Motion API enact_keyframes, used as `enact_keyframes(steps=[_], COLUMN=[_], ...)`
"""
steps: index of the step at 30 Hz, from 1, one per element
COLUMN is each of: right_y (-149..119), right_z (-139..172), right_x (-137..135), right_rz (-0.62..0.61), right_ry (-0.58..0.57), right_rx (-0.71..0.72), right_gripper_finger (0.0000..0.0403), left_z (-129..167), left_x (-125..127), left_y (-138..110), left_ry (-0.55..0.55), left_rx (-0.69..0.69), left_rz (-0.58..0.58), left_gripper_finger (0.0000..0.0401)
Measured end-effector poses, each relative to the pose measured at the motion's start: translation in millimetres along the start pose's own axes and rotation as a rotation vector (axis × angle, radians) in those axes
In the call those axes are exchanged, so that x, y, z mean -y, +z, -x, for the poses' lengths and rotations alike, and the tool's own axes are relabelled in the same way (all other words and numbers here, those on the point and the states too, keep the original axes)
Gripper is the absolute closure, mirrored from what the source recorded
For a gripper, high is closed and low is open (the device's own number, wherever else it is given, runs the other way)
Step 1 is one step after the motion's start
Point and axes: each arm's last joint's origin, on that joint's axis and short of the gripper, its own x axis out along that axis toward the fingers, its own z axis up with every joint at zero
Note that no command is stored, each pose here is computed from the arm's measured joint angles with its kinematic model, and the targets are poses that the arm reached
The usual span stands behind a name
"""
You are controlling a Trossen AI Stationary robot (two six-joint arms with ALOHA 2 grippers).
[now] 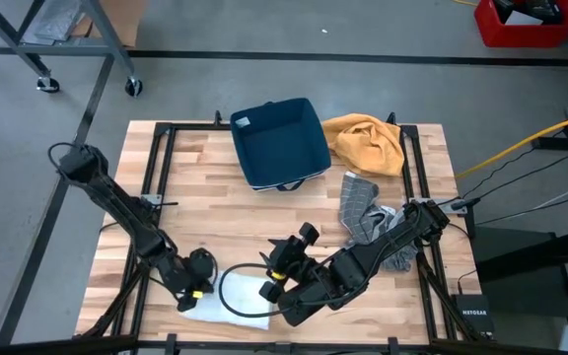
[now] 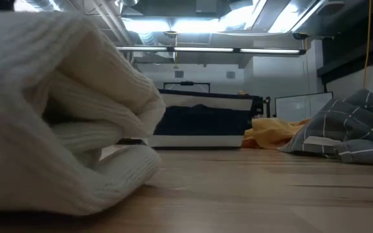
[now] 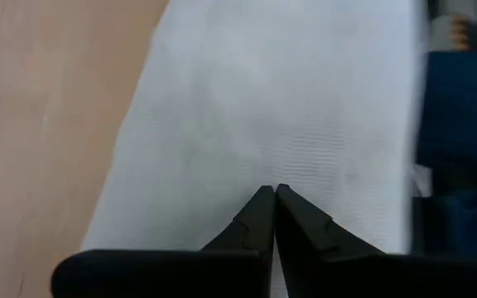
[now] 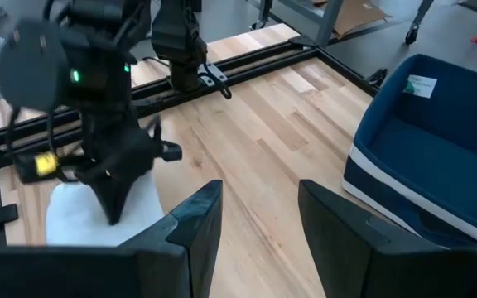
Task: Fold towel
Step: Move the white patterned towel to the top left
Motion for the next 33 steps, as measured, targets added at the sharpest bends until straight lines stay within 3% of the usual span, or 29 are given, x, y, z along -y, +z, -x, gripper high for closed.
enact_keyframes(steps=[6, 14, 23, 33], right_y=[0, 0, 0, 0], right_z=[0, 0, 0, 0], right_x=[0, 0, 0, 0], right_rz=[0.001, 0.004, 0.007, 0.008], right_ry=[0.0, 0.0, 0.0, 0.0], right_rx=[0.0, -0.001, -0.001, -0.001], right_gripper_finger=[0.0237, 0.0237, 0.0237, 0.0237], left_z=[-19, -11, 11, 41], left_x=[-16, -51, -93, -126], left_y=[-3, 4, 8, 3], left_ry=[0.194, 0.513, 0.88, 1.23], left_rx=[0.022, 0.058, -0.016, -0.206], left_rz=[0.077, 0.122, 0.145, 0.229], left_gripper_finger=[0.0396, 0.0396, 0.0396, 0.0396])
